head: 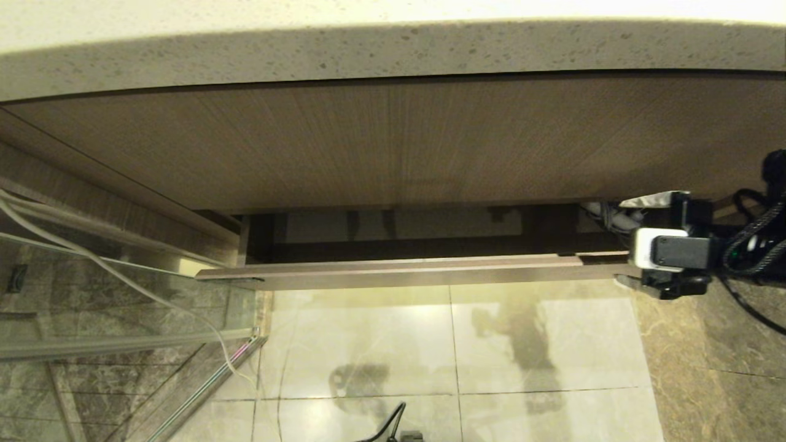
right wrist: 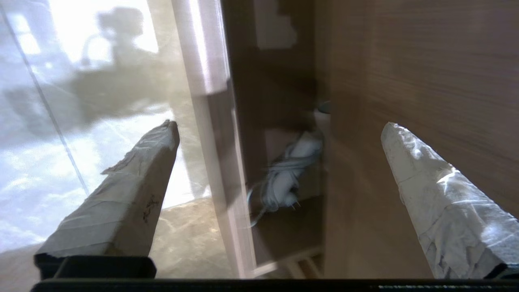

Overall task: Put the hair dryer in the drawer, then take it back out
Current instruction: Pull open the drawer

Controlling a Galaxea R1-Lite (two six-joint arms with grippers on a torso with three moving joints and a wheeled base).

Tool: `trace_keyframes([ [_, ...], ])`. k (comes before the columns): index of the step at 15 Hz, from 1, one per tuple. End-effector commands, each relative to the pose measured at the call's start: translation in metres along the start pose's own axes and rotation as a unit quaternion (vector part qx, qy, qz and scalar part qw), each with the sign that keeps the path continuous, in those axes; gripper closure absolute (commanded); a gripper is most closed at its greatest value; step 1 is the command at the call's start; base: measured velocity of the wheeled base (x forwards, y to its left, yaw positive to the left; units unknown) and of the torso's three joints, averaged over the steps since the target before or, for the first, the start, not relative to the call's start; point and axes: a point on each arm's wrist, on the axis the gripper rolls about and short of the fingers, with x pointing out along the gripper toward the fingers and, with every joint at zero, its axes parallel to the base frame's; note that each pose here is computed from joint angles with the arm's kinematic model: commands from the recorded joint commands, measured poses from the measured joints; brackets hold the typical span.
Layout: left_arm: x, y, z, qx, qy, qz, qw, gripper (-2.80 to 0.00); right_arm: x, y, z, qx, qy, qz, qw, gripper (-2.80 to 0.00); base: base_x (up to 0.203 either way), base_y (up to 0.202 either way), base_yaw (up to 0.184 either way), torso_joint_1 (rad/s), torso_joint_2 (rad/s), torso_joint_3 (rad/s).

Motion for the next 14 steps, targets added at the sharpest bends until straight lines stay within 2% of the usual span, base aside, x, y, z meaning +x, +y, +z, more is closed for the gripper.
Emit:
trace_keyframes([
  [1,0.001,0.0,-0.011,0.0,0.019,0.0,0.9998,0.0,-0.085,0.005,0.017,-0.009,0.003,0.002,1.0,-2.8,0.0,0.0,0.0,0.0,0.0,0.0],
  [3,0.001,0.0,-0.012,-0.001,0.019,0.0,0.9998,0.0,-0.103,0.01,0.019,-0.006,0.007,0.02,1.0,-2.8,0.0,0.0,0.0,0.0,0.0,0.0],
  [7,0.001,0.0,-0.011,0.0,0.019,0.0,0.9998,0.0,-0.082,0.018,0.009,0.006,0.055,0.062,0.997,-2.8,0.0,0.0,0.0,0.0,0.0,0.0],
  [12,0.001,0.0,-0.012,0.0,0.019,0.0,0.9998,0.0,-0.064,0.021,0.004,0.015,0.061,0.086,0.994,-2.8,0.0,0.0,0.0,0.0,0.0,0.0],
  [14,0.001,0.0,-0.011,0.0,0.019,0.0,0.9998,0.0,-0.053,0.029,0.001,0.058,0.061,0.104,0.991,-2.8,0.0,0.0,0.0,0.0,0.0,0.0],
])
